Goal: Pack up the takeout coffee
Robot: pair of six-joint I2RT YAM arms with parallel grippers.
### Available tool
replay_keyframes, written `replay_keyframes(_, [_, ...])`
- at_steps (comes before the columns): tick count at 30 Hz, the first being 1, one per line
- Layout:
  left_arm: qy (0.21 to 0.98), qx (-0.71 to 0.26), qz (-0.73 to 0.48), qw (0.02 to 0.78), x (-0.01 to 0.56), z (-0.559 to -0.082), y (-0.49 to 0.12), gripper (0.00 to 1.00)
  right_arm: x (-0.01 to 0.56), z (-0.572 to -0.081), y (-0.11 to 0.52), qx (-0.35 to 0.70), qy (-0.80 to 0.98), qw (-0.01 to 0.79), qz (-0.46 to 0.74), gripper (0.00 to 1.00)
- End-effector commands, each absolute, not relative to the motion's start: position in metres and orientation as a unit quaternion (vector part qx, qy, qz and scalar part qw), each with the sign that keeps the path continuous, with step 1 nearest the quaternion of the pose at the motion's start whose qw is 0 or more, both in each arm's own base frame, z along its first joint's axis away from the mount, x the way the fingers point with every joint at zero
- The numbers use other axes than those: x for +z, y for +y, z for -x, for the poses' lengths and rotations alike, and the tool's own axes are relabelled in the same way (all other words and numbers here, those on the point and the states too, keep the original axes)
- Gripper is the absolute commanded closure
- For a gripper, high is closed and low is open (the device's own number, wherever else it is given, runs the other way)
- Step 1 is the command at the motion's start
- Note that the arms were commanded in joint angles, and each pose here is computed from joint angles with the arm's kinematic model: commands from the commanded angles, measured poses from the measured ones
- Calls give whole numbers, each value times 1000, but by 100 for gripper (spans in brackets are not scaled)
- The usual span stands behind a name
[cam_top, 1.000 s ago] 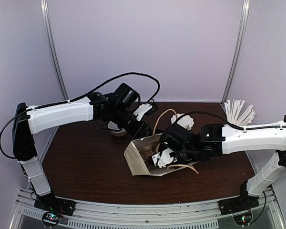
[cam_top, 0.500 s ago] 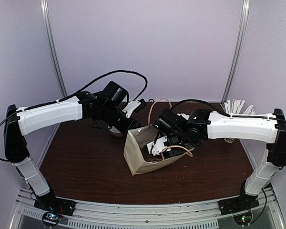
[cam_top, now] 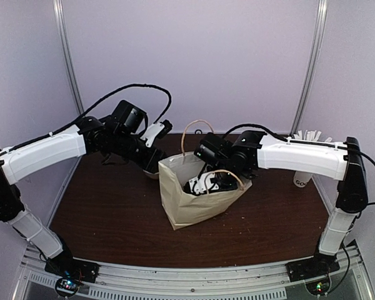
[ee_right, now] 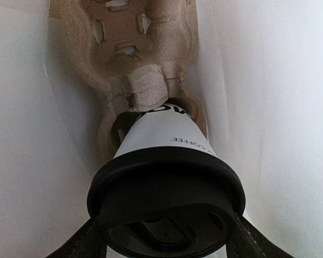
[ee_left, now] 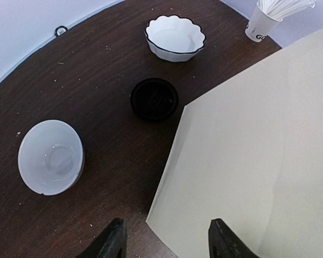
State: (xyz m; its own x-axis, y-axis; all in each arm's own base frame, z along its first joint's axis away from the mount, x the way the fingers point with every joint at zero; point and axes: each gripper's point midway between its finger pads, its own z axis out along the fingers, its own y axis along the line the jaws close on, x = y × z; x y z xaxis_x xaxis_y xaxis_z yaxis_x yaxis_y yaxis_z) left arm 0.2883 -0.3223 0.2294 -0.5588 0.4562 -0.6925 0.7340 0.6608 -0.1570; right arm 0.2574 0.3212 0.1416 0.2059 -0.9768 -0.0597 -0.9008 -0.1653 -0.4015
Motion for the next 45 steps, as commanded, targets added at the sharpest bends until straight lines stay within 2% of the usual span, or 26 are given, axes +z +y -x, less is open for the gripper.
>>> replay_keyframes(1, [847, -208, -348, 343, 245, -294, -310, 45, 97, -220, 299, -38, 635, 30, 771, 33])
replay_keyframes(14, [844, -197, -347, 358, 262, -302, -299, 44, 100, -202, 303, 18, 654, -27, 756, 33])
replay_keyframes(34, [836, -241, -344, 353, 267, -286, -302, 44, 64, -220, 295, -5, 671, -58, 739, 33])
replay_keyframes(45, [842, -201, -327, 379, 281, -286, -279, 41, 85, -195, 296, 59, 674, -115, 728, 34])
